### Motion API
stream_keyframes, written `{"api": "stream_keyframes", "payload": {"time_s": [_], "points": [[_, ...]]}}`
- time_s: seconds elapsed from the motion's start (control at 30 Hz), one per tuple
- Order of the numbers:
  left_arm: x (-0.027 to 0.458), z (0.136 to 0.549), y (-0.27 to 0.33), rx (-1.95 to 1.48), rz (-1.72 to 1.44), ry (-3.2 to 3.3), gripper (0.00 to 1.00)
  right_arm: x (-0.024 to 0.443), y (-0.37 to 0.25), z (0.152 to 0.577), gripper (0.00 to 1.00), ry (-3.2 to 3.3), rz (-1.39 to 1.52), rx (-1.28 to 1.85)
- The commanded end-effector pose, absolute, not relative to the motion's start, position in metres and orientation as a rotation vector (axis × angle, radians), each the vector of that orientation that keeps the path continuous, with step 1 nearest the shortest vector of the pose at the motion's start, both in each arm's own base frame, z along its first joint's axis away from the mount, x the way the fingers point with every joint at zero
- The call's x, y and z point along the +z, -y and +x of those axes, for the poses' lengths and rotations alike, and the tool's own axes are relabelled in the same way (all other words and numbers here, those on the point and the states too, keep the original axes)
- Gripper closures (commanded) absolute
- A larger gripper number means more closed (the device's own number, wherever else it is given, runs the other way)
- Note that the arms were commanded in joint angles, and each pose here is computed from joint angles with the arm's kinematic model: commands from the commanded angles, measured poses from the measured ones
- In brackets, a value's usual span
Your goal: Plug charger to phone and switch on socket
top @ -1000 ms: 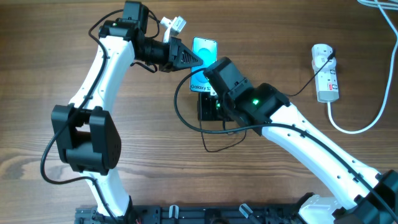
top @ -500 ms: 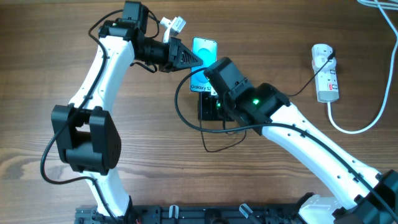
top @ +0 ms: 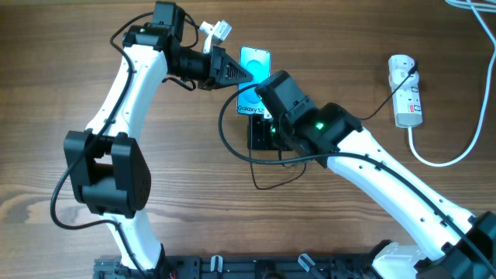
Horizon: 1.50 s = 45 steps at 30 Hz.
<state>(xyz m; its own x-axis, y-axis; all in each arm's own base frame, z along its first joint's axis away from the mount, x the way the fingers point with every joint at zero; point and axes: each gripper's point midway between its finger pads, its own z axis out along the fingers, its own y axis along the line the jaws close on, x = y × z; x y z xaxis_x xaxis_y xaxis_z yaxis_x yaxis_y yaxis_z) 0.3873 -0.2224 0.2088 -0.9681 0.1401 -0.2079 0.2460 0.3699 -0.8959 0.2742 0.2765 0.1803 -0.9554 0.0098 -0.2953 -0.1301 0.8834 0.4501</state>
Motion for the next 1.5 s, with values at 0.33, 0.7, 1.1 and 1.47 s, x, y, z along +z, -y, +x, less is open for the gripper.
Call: {"api": "stream_keyframes", "payload": {"time_s": [0.33, 0.7, 1.1, 1.47], "points": [[0.234, 0.382, 0.226, -1.724, 0.421, -2.429, 0.96, 0.179, -0.278, 0.274, 0.95, -2.778, -0.104, 0.707], [0.234, 0.382, 0.226, -1.725, 0.416, -2.431, 0.96, 0.181, -0.280, 0.278, 0.96, -2.759, -0.106, 0.716], [0.234, 0.382, 0.225, -1.727, 0.414, -2.434, 0.96, 0.183, -0.281, 0.282, 0.96, -2.735, -0.105, 0.720], [0.228, 0.383, 0.223, -1.685, 0.405, -2.465, 0.96, 0.183, -0.276, 0.290, 0.96, -2.704, -0.108, 0.659]]}}
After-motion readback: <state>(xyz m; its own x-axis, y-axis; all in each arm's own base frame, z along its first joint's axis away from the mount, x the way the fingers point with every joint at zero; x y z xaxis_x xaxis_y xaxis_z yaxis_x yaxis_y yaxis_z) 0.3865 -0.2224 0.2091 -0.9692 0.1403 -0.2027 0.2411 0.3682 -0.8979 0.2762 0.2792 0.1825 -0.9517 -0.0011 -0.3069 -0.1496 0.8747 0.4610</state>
